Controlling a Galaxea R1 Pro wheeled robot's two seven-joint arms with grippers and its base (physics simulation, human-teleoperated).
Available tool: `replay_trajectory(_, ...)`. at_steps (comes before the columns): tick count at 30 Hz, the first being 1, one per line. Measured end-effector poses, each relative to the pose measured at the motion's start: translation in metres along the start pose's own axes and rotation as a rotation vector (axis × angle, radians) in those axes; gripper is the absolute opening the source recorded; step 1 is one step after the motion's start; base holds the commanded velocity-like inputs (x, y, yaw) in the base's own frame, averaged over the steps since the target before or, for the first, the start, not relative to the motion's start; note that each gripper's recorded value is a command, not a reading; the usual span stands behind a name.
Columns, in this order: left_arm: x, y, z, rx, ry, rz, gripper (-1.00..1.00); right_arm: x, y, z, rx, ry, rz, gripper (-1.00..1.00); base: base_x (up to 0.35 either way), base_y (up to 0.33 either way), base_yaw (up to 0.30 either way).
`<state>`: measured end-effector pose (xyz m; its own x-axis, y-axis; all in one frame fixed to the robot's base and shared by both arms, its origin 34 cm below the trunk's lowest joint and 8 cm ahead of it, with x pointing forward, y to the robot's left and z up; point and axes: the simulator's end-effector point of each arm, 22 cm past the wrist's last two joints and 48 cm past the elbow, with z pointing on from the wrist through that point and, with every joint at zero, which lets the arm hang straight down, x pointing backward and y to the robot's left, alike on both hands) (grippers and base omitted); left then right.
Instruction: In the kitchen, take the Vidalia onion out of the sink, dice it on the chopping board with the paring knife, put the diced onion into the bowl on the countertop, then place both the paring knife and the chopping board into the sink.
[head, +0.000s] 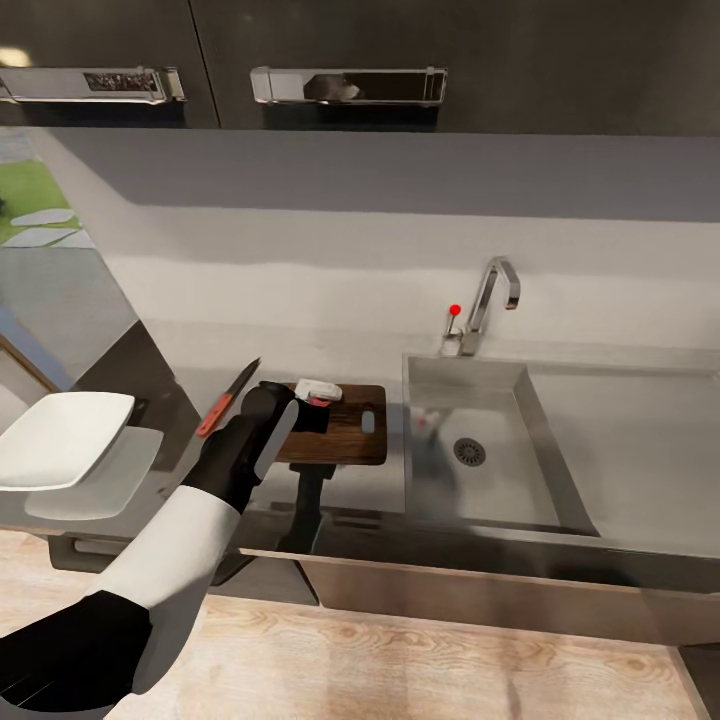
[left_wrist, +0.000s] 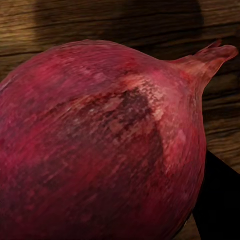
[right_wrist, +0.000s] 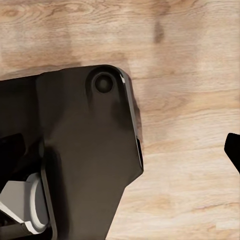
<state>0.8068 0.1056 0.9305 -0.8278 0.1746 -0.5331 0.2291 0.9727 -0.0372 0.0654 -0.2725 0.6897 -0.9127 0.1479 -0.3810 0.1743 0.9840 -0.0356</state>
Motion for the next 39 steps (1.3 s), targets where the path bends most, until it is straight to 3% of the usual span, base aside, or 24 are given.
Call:
replay_trajectory(6,0.002,0.000,0.002,-0.001,0.006,0.000,-1.00,0.000,0.000,0.000,0.000,0.001,0.000,1.00,0.000,0.000,0.000)
replay_trajectory(7,0.003,0.001,0.002,-0.002,0.007,0.000,1.00,0.000,0.000,0.000,0.000,0.001,0.000,1.00,0.000,0.000,0.000)
replay_trajectory(23,0.005,0.001,0.004,-0.003,0.015,0.000,1.00,0.001,0.000,0.000,0.000,0.003,0.000,1.00,0.000,0.000,0.000)
replay_trajectory(31,-0.058,-0.005,-0.043,0.010,-0.170,0.007,1.00,0.001,0.000,0.000,0.000,0.003,0.000,1.00,0.000,0.000,0.000)
replay_trajectory(39,-0.061,0.004,-0.046,-0.004,-0.181,0.009,1.00,0.001,0.000,0.000,-0.001,0.003,-0.001,1.00,-0.151,0.000,0.000)
